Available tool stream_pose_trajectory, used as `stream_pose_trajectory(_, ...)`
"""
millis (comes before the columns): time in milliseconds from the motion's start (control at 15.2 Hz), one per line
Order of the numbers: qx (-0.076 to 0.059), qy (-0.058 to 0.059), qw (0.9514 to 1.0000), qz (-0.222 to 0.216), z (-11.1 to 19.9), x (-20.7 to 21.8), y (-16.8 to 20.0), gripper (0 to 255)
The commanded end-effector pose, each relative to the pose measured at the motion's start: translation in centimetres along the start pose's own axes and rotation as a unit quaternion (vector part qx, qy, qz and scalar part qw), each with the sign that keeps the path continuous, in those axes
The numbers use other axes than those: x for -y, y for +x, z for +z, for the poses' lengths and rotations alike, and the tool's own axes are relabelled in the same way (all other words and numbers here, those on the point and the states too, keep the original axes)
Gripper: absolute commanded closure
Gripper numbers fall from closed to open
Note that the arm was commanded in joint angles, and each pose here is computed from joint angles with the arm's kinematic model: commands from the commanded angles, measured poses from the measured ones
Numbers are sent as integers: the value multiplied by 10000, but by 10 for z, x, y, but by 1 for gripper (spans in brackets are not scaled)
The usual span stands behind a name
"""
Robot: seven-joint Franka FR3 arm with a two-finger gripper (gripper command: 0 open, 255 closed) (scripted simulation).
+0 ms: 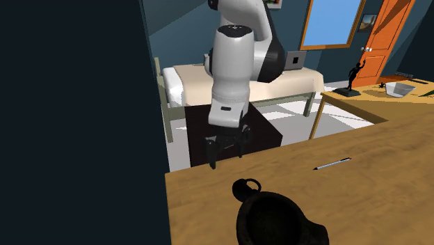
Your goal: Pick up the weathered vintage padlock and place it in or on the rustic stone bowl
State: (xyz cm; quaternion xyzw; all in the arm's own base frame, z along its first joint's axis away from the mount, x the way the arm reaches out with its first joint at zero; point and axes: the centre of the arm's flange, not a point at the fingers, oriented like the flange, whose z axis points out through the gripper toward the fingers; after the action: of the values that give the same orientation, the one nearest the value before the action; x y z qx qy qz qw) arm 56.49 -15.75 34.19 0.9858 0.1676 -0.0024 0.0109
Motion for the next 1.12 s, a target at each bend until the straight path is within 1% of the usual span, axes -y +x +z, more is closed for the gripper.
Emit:
stream_pose_trajectory(0,-2,-29,10000,-59,13,-6,8,0)
stream_pose_trajectory(462,-2,-29,10000,-59,47,-6,8,0)
stream_pose_trajectory(990,-2,-29,10000,-59,47,-6,8,0)
stream_pose_trajectory(1056,-2,-29,10000,-59,47,-6,8,255)
